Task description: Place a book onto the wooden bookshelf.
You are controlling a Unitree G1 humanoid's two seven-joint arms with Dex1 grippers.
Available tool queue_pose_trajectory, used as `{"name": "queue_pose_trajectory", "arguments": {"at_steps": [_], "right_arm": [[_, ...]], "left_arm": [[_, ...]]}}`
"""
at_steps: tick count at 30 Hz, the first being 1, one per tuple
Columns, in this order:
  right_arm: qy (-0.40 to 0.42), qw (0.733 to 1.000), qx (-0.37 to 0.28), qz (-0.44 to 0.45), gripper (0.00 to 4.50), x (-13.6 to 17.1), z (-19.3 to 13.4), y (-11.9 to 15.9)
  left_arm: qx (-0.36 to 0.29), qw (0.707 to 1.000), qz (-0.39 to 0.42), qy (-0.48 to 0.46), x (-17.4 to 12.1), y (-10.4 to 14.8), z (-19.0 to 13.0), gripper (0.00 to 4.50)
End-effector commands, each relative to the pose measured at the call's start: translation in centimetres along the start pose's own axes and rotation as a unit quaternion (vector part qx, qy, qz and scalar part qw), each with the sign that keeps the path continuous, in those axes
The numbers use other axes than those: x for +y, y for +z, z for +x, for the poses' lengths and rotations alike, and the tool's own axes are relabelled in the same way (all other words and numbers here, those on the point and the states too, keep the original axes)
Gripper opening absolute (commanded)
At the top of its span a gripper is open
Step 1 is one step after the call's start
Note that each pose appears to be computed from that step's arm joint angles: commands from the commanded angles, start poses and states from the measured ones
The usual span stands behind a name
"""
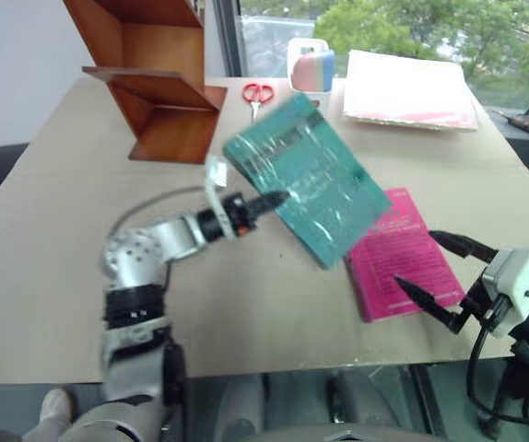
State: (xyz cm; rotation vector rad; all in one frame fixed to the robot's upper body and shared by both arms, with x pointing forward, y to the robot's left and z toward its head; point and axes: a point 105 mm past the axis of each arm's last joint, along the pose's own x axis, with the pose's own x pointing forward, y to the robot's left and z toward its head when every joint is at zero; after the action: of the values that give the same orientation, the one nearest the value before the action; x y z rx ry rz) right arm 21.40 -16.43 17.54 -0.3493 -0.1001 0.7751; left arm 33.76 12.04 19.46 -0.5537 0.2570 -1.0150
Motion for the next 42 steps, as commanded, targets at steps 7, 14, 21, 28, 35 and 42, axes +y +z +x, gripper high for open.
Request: {"name": "queue_pose_trajectory", "arguments": {"at_steps": [7, 14, 21, 28, 35, 42], "right_arm": [[0.015, 0.996, -0.088, -0.006, 4.50, -1.9, 3.3, 1.8], [0.023, 0.993, -0.115, -0.012, 4.50, -2.3, 5.3, 2.1], [0.011, 0.990, -0.138, -0.018, 4.50, -2.2, 6.5, 2.7], [0.003, 0.988, -0.152, -0.021, 4.50, -2.0, 7.1, 3.4], [-0.041, 0.976, -0.205, -0.068, 4.50, -3.9, 8.1, 7.4], [-0.027, 0.967, -0.246, -0.062, 4.50, -3.8, 8.9, 11.1]], "left_arm": [[0.090, 0.728, 0.679, 0.035, -6.0, 13.0, 1.2, 0.04], [0.217, 0.500, 0.828, 0.131, -4.5, 19.4, -0.4, 0.04], [0.297, 0.360, 0.850, 0.245, -3.8, 24.6, -1.7, 0.04], [0.356, 0.338, 0.819, 0.297, -1.6, 25.5, -2.7, 0.04], [0.409, 0.351, 0.763, 0.357, 1.3, 25.2, -5.0, 0.04], [0.415, 0.345, 0.751, 0.381, 0.9, 25.9, -5.4, 0.04]]}}
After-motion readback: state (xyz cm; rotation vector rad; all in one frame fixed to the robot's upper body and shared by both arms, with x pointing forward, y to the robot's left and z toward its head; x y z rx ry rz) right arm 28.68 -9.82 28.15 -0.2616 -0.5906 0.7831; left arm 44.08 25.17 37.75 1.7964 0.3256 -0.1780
